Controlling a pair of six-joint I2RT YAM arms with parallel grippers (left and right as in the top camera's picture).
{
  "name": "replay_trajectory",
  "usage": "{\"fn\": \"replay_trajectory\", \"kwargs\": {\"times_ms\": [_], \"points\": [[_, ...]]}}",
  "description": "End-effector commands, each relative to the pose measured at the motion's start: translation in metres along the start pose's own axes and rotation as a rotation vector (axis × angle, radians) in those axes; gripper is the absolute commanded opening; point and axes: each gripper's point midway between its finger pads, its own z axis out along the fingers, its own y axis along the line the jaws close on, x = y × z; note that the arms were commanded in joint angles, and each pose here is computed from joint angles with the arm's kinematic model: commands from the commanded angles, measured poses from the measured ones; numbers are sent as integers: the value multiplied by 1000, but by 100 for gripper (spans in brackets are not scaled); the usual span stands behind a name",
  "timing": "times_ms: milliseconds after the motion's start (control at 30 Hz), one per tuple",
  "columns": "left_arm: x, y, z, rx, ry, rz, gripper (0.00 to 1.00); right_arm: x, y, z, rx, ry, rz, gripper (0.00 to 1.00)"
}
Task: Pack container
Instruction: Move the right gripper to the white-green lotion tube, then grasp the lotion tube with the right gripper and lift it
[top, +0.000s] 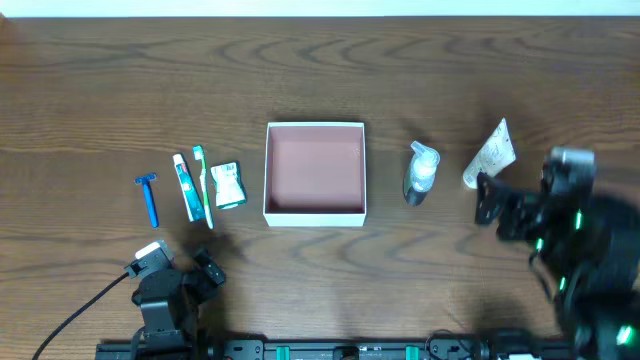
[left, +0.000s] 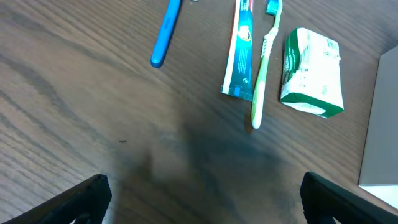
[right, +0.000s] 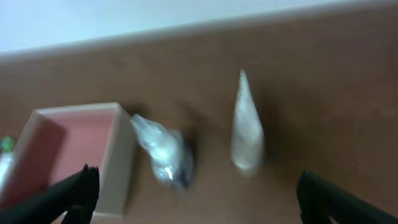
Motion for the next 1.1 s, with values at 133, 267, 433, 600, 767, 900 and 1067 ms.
{"fn": "replay_trajectory", "kwargs": {"times_ms": [133, 267, 433, 600, 767, 900, 1067], "points": [[15, 5, 5, -17, 47, 21, 98, -50, 7, 23, 42, 215, -119, 98], [15, 5, 5, -17, 47, 21, 98, -68, -7, 57, 135, 260, -117, 96], [15, 5, 5, -17, 47, 21, 98, -65, -31, 94, 237, 354, -67, 93], [15, 5, 5, -16, 46, 21, 98, -36, -42, 126, 255, 497, -42, 73], [15, 5, 5, -17, 47, 21, 98, -8, -43, 143, 242, 624, -30, 62], [15, 5, 5, -17, 47, 21, 98, 9, -47, 147, 253, 698, -23, 61], [15, 5, 5, -17, 47, 21, 98, 23, -50, 148, 274, 755, 6, 61]]}}
